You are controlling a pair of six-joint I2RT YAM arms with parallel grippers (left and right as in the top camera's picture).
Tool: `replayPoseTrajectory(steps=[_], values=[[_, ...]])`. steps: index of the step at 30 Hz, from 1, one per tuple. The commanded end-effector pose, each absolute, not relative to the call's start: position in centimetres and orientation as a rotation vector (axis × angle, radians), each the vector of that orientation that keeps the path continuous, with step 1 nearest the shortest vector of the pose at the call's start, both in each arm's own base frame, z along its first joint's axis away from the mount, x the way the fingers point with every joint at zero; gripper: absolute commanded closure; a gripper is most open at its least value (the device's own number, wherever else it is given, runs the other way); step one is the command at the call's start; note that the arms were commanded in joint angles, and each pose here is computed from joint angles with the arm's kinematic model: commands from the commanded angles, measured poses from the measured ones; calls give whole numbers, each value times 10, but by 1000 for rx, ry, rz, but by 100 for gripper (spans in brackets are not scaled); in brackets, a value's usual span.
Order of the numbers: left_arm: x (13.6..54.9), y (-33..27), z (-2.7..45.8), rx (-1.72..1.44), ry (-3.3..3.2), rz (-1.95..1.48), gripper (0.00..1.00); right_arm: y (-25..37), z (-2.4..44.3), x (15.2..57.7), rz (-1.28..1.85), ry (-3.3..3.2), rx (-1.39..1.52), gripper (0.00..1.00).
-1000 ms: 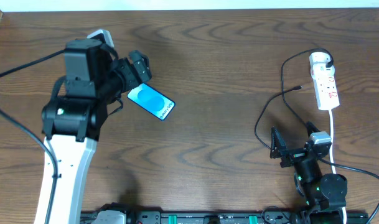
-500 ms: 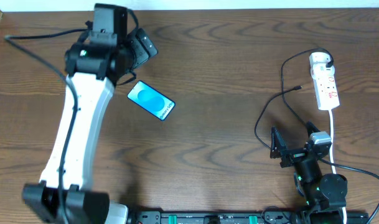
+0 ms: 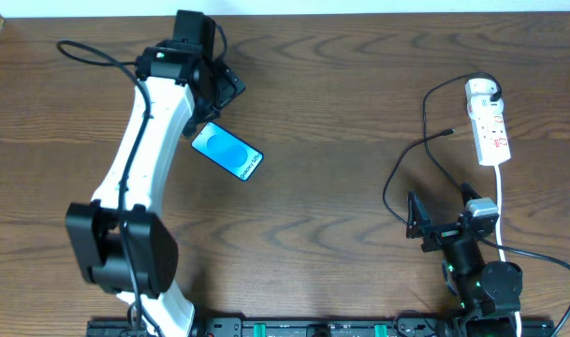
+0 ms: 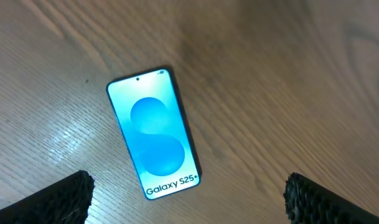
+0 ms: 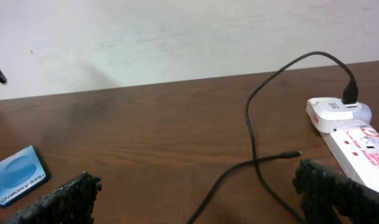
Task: Plug charger to phone and switch on socket
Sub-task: 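Move the left gripper over the blue phone and lower onto it, then close the left gripper on the phone's top edge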
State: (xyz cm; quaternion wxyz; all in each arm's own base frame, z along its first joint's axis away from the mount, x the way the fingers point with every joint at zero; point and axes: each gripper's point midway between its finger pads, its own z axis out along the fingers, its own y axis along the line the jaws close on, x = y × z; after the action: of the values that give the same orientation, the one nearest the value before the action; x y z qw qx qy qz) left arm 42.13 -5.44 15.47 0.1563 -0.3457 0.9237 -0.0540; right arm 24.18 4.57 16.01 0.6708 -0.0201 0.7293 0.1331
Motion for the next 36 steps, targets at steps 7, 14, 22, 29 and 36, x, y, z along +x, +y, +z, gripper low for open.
replayPoseTrajectory(steps=[7,14,22,29,36], values=[[403,-48,101,-1115,2791,-39,2,48,159,241,318,1644,-47,1],[402,-49,72,-1146,2808,-149,2,48,159,241,318,1644,-47,1],[393,-48,44,-1241,2791,-173,2,48,159,241,318,1644,-47,1],[387,-48,28,-1330,2758,-173,2,48,159,241,318,1644,-47,1],[391,-48,20,-1361,2716,-195,2,48,159,241,318,1644,-47,1]])
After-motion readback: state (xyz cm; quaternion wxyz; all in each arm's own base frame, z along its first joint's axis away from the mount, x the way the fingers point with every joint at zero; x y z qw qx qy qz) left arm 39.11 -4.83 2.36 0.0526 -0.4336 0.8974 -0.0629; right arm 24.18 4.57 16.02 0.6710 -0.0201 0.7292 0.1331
